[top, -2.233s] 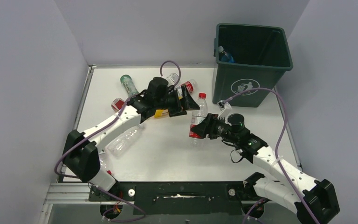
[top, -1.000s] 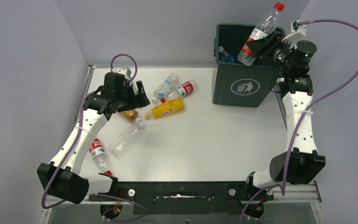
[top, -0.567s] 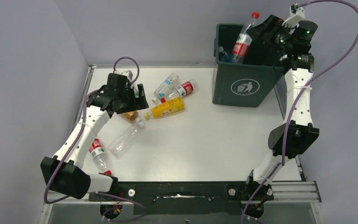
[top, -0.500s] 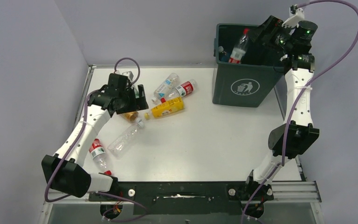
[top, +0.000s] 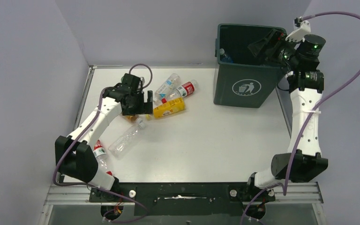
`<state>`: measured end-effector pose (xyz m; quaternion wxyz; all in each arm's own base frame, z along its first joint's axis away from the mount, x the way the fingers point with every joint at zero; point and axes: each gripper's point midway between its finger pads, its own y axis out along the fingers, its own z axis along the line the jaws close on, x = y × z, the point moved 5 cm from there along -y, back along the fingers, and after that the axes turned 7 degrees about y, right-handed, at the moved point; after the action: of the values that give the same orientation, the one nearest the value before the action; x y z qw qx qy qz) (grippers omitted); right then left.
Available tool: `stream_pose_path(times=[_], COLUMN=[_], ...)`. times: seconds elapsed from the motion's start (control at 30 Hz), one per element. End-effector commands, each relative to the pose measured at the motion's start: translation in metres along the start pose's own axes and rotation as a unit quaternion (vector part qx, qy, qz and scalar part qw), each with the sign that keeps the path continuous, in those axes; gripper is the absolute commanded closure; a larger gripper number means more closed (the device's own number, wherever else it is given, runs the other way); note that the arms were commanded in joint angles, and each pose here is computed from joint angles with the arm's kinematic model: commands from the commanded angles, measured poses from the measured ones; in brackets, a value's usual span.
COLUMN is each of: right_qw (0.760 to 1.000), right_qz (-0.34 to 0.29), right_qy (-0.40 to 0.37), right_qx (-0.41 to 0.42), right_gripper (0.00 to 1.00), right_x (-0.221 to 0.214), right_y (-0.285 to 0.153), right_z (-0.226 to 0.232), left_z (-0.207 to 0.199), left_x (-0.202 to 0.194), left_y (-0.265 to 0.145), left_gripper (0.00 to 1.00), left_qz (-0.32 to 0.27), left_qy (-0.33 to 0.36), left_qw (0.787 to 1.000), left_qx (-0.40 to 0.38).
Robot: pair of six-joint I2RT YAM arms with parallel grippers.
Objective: Put the plastic bottles in the bin
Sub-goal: Place the plastic bottle in the trash bin, then pick up the plastic bottle at the center of the board.
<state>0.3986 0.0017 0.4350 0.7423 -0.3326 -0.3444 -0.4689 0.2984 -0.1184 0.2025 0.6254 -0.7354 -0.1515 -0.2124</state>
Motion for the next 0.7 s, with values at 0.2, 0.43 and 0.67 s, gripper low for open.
stream_pose_path(times=[0.2, 0.43, 0.67], right_qw=[0.996, 0.998, 0.997], right_qz=[-0.018, 0.027, 0.047], right_qy=[-0.029, -0.012, 0.009], right_qx=[0.079, 0.053, 0.066], right_gripper=[0.02, 0.02, 0.02], right_x=[-0.048, -0.096, -0.126], right_y=[-0.065, -0.081, -0.101], right_z=[0.072, 0.054, 0.053], left_z=[-0.054, -0.068, -0.066], left_x=[0.005, 0.006, 0.021], left_y=[0.026, 0.066, 0.085], left_gripper=[0.15, 0.16, 0.16], left_qz=[0.003, 0.014, -0.005], left_qy=[0.113, 0.187, 0.221], left_qw=[0.993, 0.979, 0.968], left_qx=[0.012, 0.080, 0.116])
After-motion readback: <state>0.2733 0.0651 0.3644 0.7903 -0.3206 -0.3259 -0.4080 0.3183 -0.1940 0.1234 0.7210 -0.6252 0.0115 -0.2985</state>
